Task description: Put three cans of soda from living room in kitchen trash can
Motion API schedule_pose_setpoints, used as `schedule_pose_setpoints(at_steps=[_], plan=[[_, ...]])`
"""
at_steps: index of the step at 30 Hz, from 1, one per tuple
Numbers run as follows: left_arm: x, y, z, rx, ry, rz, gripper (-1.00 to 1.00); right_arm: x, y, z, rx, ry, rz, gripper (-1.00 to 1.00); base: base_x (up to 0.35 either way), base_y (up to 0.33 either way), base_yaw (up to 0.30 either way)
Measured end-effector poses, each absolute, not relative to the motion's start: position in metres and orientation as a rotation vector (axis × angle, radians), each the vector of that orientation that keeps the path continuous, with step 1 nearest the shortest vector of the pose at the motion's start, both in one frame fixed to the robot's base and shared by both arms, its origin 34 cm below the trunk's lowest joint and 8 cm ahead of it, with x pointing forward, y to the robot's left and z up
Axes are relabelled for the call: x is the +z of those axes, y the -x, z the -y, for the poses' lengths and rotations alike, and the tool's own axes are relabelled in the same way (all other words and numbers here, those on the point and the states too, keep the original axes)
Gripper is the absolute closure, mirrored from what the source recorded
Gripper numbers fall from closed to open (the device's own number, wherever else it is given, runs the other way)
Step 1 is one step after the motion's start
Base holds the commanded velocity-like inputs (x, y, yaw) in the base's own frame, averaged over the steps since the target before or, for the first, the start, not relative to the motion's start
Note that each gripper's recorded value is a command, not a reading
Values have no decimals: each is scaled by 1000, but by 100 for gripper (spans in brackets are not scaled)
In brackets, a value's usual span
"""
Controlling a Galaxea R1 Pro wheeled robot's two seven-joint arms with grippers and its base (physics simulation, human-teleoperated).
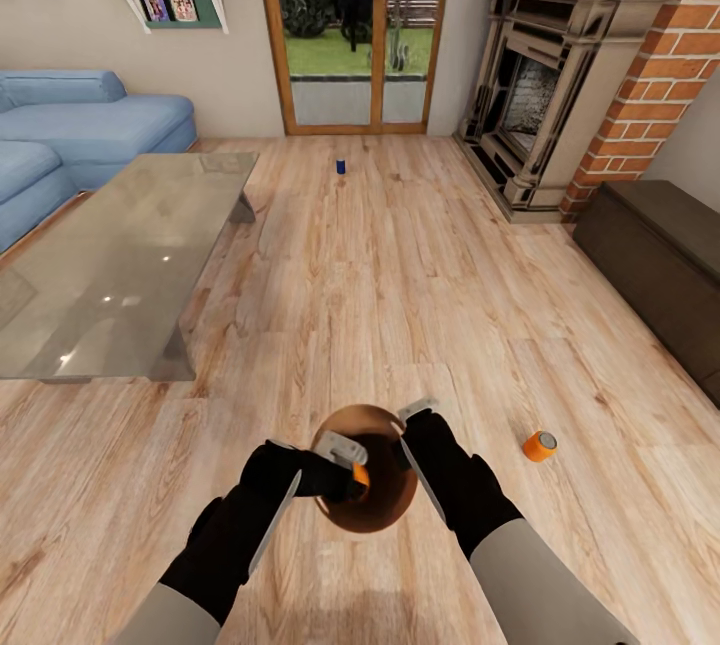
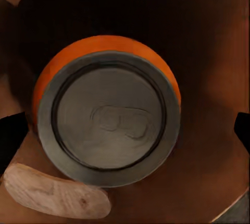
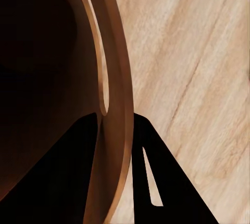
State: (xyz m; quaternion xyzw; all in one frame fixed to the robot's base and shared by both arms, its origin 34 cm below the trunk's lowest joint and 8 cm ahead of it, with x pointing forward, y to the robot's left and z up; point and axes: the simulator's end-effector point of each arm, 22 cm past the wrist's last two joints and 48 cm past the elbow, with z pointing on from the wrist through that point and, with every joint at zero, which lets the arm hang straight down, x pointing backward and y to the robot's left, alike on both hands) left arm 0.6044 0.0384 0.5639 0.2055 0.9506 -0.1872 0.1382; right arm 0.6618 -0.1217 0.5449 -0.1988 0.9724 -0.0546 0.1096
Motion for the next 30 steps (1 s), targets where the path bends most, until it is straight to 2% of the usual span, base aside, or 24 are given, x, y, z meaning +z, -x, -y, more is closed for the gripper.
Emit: schedule_pose_setpoints(at_steps=[30], plan=[[568, -606, -42, -569, -585, -2738, -100, 541, -657, 118, -129, 580, -2876, 100, 0, 0, 0]])
